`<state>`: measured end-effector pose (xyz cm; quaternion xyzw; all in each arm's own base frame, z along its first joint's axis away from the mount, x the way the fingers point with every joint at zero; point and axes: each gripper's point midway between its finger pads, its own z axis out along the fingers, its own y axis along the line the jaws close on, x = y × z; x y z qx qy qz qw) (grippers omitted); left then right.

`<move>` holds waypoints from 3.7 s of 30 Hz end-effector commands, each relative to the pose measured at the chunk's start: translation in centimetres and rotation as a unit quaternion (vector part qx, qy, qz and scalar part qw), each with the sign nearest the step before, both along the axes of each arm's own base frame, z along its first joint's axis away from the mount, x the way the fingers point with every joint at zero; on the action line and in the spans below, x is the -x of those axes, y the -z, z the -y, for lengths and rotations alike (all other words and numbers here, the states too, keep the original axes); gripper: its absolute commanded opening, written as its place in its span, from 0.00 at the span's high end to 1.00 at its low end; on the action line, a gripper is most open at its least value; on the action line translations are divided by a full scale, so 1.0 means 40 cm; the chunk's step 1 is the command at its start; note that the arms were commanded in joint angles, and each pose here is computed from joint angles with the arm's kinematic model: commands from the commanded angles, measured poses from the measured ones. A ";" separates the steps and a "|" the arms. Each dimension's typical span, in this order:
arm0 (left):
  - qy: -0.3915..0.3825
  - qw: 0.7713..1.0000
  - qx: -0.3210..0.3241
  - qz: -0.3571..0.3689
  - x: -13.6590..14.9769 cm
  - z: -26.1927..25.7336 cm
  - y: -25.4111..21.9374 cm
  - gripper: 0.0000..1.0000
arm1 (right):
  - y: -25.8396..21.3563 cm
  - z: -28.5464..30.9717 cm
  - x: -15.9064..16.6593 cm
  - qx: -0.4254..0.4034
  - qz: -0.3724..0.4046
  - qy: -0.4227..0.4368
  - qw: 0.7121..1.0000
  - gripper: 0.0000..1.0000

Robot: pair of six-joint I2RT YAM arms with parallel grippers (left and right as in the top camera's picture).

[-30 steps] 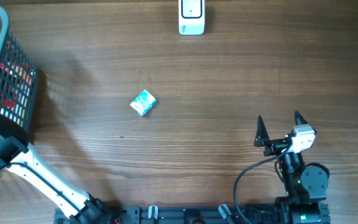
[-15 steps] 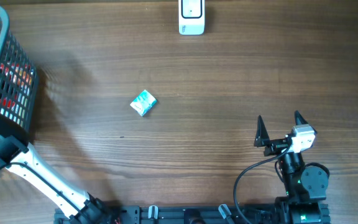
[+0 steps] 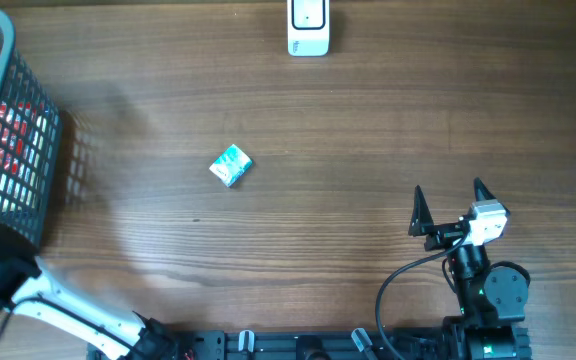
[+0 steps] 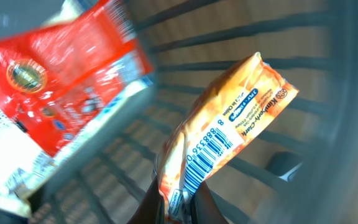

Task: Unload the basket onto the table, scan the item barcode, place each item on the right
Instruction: 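Grasp the orange snack box and lift it out with the left gripper, then place the orange box beside the teal box and open the left gripper, then reach the left gripper back into the basket toward the red bag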

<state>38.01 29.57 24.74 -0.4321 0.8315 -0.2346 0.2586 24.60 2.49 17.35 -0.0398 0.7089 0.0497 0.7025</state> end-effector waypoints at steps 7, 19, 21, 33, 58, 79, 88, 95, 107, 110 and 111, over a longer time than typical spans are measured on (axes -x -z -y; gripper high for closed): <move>0.069 0.993 0.046 0.080 0.058 0.268 -0.259 0.96 | -0.004 0.005 0.000 -0.006 0.003 0.005 1.000 0.00; 0.262 0.961 -0.005 -0.091 -0.018 0.633 -0.058 0.96 | -0.004 0.005 0.000 -0.006 0.003 0.005 1.000 0.00; 0.303 0.942 -0.017 -0.144 -0.001 0.711 0.014 0.96 | -0.004 0.005 0.000 -0.006 0.003 0.005 1.000 0.00; 0.366 0.902 -0.026 -0.229 0.034 1.017 0.431 0.96 | -0.004 0.005 0.000 -0.007 0.003 0.005 1.000 0.00; 0.362 0.901 -0.040 -0.238 0.068 1.115 0.496 0.13 | -0.004 0.005 0.000 -0.006 0.003 0.005 1.000 0.00; 0.076 0.945 -0.314 -0.057 -0.092 0.584 -0.213 0.00 | -0.004 0.005 0.000 -0.006 0.003 0.005 1.000 0.00; -0.114 0.946 -0.286 -0.105 0.002 0.238 -0.203 0.00 | -0.004 0.005 0.000 -0.006 0.003 0.005 1.000 0.00; -0.181 0.946 -0.233 -0.133 0.072 0.066 -0.141 0.00 | -0.004 0.005 0.000 -0.007 0.003 0.005 1.000 0.00; -0.193 0.951 -0.128 -0.203 0.073 -0.100 0.130 0.00 | -0.004 0.005 0.000 -0.006 0.003 0.005 1.000 0.00; -0.128 0.967 -0.107 -0.193 0.041 -0.098 0.194 0.00 | -0.004 0.005 0.000 -0.006 0.003 0.005 1.000 0.00; -0.112 0.970 -0.101 -0.192 0.033 -0.097 0.216 0.00 | -0.004 0.005 0.000 -0.007 0.003 0.005 1.000 0.00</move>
